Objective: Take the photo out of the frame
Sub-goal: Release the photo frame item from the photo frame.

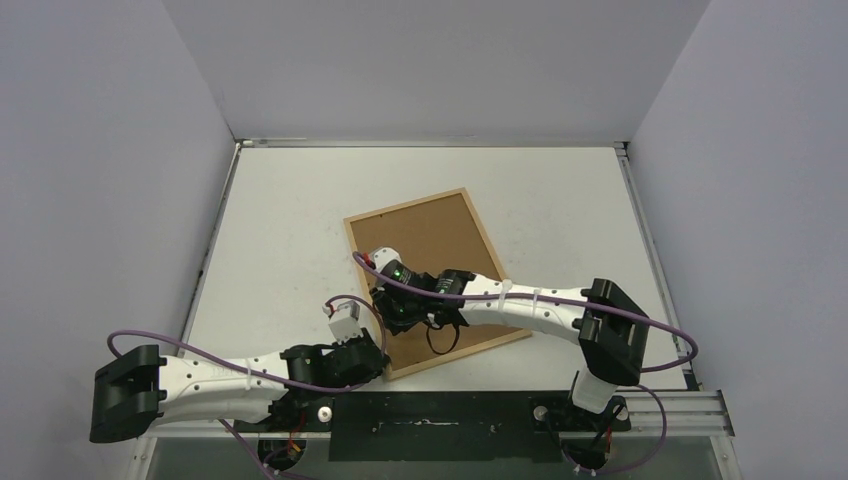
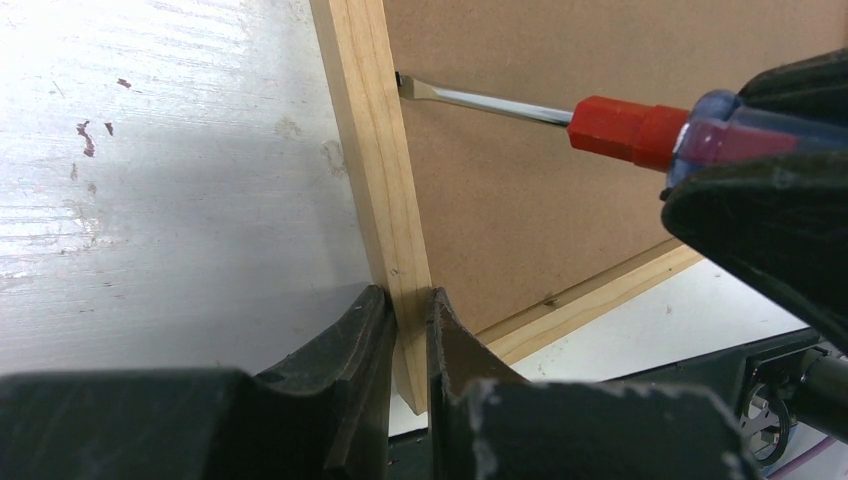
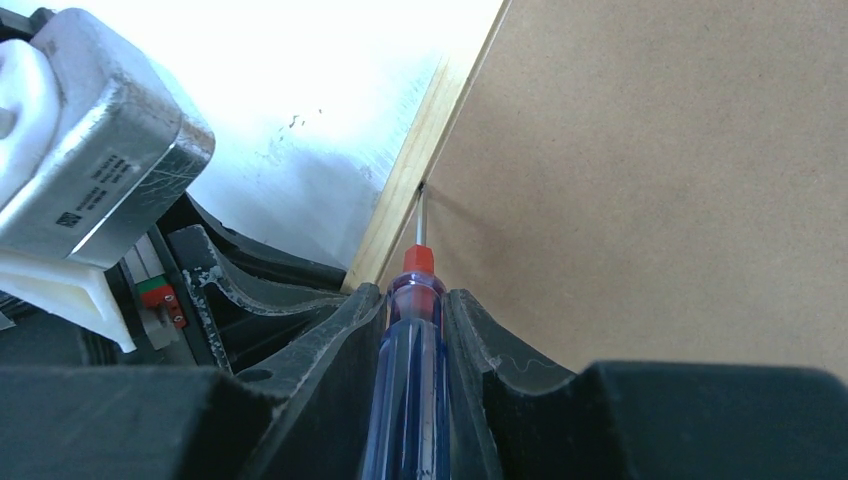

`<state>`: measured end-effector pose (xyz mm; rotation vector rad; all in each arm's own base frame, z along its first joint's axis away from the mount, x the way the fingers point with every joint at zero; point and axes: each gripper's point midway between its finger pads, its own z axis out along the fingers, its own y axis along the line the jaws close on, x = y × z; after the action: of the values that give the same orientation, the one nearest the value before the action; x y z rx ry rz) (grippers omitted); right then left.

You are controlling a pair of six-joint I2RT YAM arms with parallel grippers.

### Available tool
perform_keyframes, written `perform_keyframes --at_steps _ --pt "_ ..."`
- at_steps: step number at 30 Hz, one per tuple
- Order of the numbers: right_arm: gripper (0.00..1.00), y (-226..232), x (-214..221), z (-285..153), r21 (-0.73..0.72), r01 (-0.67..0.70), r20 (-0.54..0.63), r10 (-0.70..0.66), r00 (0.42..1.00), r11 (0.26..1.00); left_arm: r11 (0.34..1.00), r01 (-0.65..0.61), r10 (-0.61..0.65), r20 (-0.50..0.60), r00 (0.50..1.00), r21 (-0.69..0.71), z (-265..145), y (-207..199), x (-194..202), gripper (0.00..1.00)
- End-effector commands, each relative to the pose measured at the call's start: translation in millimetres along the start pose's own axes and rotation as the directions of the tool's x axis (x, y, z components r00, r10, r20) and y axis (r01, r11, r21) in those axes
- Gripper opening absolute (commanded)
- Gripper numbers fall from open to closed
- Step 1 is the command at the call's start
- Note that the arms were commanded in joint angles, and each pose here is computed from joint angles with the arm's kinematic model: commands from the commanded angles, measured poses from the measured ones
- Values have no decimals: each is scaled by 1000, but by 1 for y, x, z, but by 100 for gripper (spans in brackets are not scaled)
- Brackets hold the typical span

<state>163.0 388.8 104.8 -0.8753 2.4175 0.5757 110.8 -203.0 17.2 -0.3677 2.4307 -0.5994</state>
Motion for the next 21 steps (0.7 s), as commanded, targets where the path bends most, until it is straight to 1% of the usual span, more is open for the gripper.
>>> perform_keyframes --at_steps 1,7,11,16,21 --pt "0 71 -60 -30 -224 21 186 22 982 974 972 -139 131 -56 990 -189 2 67 13 0" --pt "0 68 -69 -47 -216 27 227 23 974 976 971 -143 135 -58 989 -189 2 67 14 0" --pt "0 49 -71 -56 -177 0 245 44 969 984 971 -146 138 -59 989 -188 1 66 14 0" --pt "0 -5 -61 -62 -90 -107 238 125 963 990 971 -170 161 -63 985 -171 1 62 14 0" --pt "0 -61 -39 -69 -6 -210 230 206 951 978 963 -253 247 -74 966 -95 3 46 15 0"
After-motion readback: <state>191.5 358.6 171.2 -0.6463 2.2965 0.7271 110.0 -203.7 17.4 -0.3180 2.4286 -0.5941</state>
